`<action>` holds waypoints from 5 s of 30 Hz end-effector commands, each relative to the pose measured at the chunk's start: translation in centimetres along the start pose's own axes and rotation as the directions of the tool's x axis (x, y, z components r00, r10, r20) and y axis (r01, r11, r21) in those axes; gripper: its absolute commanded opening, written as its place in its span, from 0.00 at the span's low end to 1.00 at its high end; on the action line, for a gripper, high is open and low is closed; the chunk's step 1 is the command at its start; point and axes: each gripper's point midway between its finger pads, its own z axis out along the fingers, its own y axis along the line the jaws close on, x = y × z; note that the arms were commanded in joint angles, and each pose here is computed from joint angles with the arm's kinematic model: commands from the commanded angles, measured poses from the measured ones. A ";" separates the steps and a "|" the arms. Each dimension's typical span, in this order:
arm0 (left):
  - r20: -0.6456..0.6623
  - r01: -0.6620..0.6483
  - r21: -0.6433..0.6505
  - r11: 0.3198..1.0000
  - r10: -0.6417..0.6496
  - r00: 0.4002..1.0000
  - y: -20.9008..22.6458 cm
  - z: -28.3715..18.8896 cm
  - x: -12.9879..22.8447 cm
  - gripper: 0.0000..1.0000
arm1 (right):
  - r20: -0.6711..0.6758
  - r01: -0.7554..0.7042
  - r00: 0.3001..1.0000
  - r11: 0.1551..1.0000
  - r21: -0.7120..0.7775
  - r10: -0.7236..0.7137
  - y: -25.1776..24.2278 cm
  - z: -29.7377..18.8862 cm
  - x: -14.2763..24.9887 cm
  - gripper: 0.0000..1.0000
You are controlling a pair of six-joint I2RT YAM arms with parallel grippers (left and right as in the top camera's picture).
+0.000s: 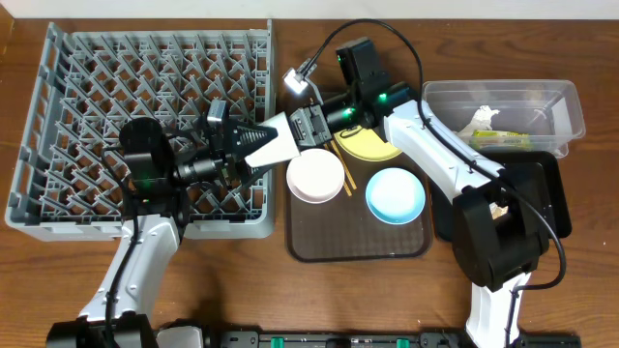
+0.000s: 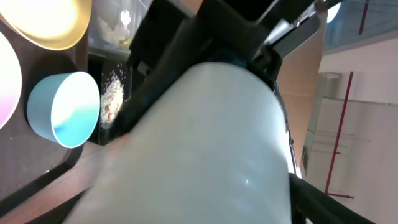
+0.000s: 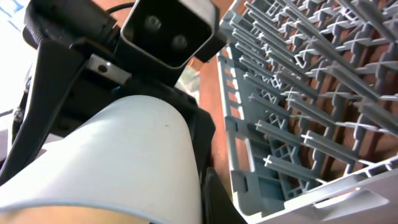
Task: Sort waste into correct bins and load items into the dishwasher
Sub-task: 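Grasp the white cup with the left gripper and release the right, then lower the white cup into the dish rack with the left gripper, then reach the left gripper to the light-blue bowl and grasp its rim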
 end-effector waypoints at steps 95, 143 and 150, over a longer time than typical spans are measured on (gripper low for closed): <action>0.099 0.048 -0.977 0.208 0.245 0.964 5.0 -10.7 0.3 0.29 | 0.150 -0.087 0.986 0.556 0.827 -0.070 0.3 -18.3 1.1 0.99; 0.028 0.018 -0.996 0.083 0.128 0.991 10.8 -7.2 -2.4 0.84 | 0.172 -0.095 0.981 0.540 0.836 -0.093 0.2 -18.6 0.3 0.99; 0.019 -0.014 -0.988 0.153 0.207 0.978 8.2 -6.1 -3.1 0.83 | 0.254 -0.142 0.956 0.527 0.838 -0.147 1.5 -21.0 -1.1 0.99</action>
